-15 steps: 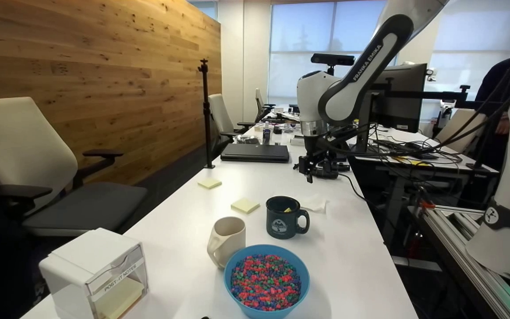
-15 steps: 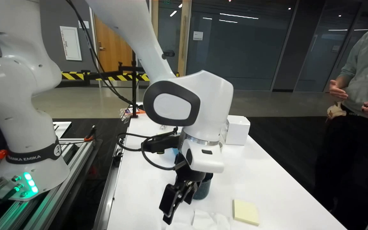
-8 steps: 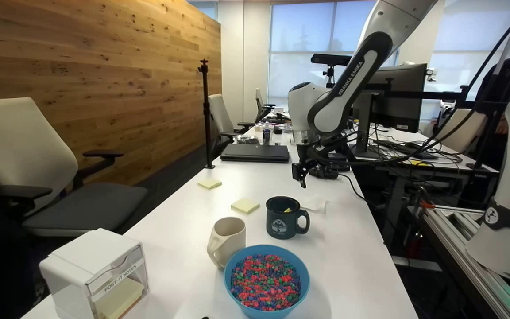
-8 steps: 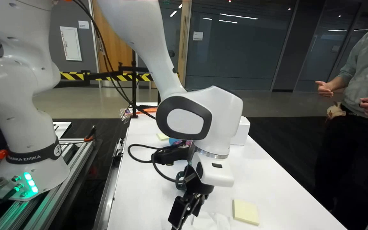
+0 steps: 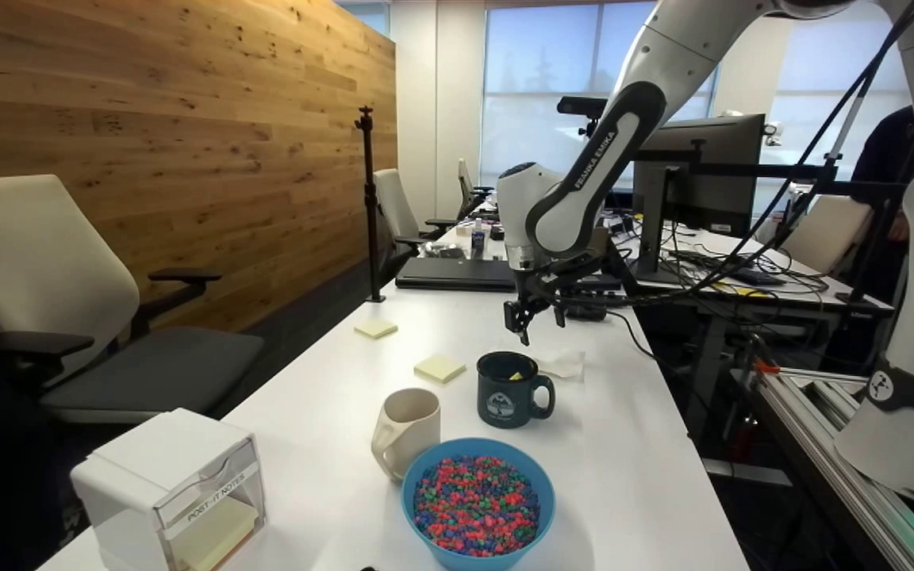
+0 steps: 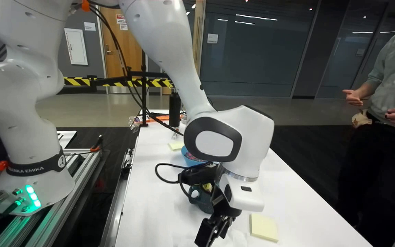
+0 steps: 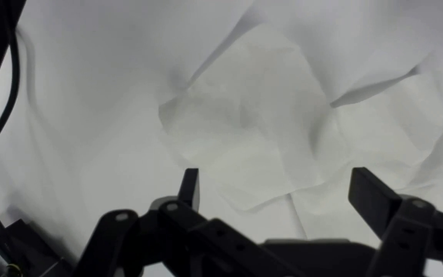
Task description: Use the white napkin to wipe the right side of the tabletop.
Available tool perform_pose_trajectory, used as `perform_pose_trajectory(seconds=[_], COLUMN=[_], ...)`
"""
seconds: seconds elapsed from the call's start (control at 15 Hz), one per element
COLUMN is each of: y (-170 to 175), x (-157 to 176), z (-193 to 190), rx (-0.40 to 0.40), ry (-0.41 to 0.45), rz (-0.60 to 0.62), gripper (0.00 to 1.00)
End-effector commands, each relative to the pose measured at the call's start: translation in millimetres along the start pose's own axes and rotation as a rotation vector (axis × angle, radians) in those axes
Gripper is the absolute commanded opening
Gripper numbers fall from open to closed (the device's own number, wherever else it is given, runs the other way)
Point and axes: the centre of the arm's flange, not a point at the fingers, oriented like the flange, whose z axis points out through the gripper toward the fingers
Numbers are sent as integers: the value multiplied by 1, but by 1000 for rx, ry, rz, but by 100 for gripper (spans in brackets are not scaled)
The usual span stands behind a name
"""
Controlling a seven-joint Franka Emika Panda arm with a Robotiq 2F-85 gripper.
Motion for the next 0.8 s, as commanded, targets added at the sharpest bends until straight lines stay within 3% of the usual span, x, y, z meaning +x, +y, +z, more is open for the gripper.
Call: perform_pose_trajectory(seconds=[0.0, 0.33, 0.73], y=[-19, -27, -20], x=[8, 7, 7], z=[1, 3, 33], rx=[31, 47, 21], ry=[-2, -6, -32], rz=[33, 30, 50], gripper=[100, 100, 100])
